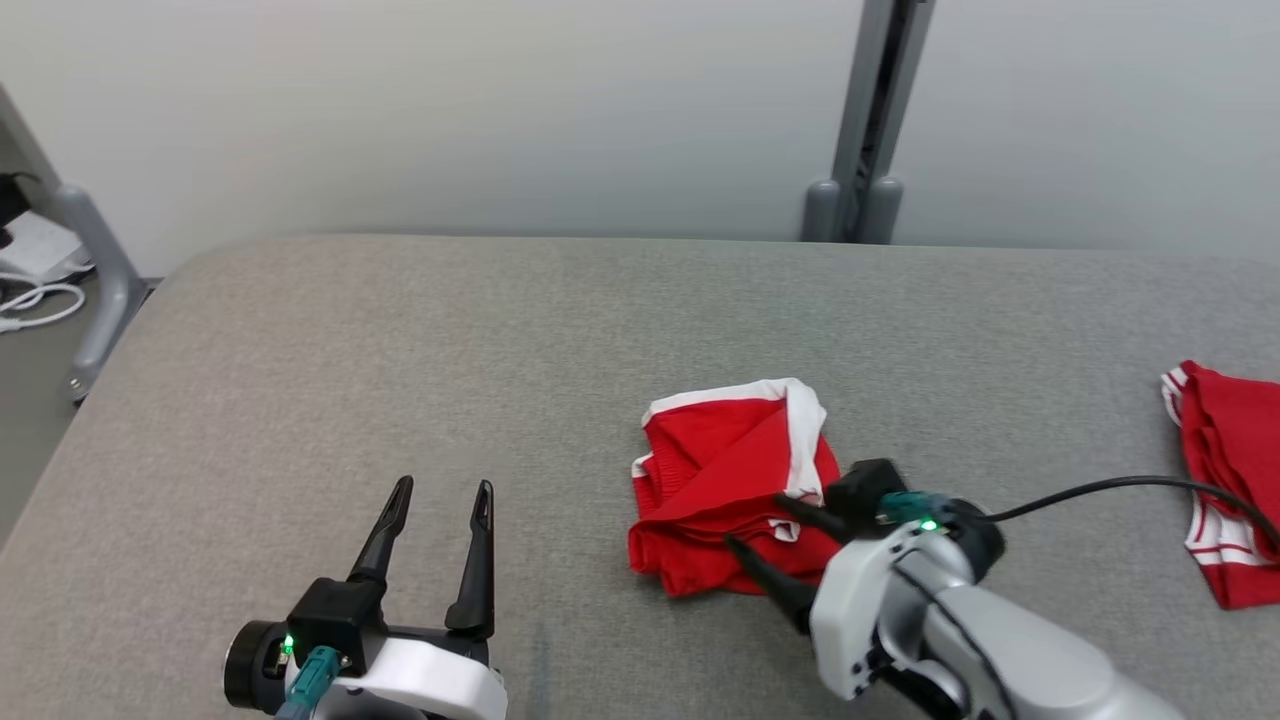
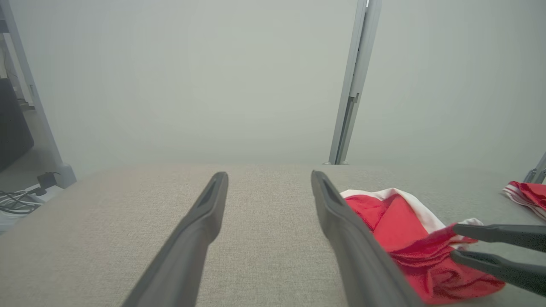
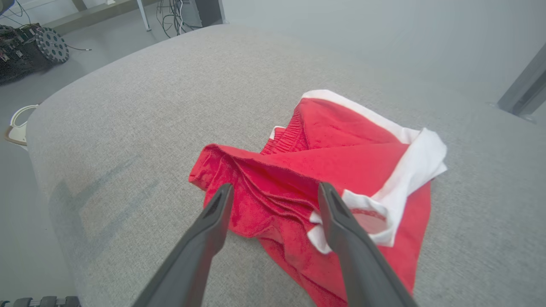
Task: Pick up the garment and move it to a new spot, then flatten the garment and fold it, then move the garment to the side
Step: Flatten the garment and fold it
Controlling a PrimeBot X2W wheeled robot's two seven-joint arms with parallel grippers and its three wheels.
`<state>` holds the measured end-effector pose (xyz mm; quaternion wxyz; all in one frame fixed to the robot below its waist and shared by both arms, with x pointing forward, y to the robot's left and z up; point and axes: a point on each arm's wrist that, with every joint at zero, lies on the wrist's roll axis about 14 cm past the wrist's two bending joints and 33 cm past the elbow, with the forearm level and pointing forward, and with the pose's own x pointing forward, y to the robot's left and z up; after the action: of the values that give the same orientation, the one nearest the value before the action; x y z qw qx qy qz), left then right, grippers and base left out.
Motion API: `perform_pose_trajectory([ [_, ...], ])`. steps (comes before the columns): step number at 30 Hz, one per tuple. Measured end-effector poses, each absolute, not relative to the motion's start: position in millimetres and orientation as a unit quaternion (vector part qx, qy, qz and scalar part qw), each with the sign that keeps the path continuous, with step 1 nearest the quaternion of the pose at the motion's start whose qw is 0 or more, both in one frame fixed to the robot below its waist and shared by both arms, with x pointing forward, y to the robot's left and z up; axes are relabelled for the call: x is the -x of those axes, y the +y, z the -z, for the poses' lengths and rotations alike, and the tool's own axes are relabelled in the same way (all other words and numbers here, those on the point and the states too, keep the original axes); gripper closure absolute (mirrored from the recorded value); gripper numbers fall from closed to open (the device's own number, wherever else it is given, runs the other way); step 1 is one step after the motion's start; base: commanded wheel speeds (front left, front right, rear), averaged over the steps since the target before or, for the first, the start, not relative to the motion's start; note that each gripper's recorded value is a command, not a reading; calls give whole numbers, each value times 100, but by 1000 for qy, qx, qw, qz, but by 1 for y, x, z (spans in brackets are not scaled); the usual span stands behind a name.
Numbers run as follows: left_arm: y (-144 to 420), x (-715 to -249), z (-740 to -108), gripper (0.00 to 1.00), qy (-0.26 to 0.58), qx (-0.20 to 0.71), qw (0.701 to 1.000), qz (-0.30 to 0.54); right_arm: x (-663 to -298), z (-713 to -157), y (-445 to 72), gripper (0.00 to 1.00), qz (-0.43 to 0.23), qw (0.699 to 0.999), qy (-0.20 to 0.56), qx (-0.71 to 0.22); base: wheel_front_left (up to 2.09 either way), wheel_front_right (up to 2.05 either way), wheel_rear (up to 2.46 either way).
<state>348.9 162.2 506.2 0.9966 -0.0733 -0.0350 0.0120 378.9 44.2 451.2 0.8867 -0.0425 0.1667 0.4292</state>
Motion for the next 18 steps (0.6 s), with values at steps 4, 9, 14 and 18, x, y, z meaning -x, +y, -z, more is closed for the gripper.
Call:
perform_pose_trajectory([
  [4,156,-354,-513,0,-45,73,996,-1,-395,-464,4,0,-383,911,149,27,0,0,0],
  [9,153,-360,-518,0,-52,72,996,6,-416,-483,-48,0,-316,942,113,-5,0,0,0],
  [14,151,-364,-521,0,-57,72,996,10,-434,-510,-104,0,-241,970,38,-16,0,0,0],
  [18,151,-365,-522,0,-58,73,996,13,-431,-515,-131,0,-198,980,3,-15,0,0,0],
])
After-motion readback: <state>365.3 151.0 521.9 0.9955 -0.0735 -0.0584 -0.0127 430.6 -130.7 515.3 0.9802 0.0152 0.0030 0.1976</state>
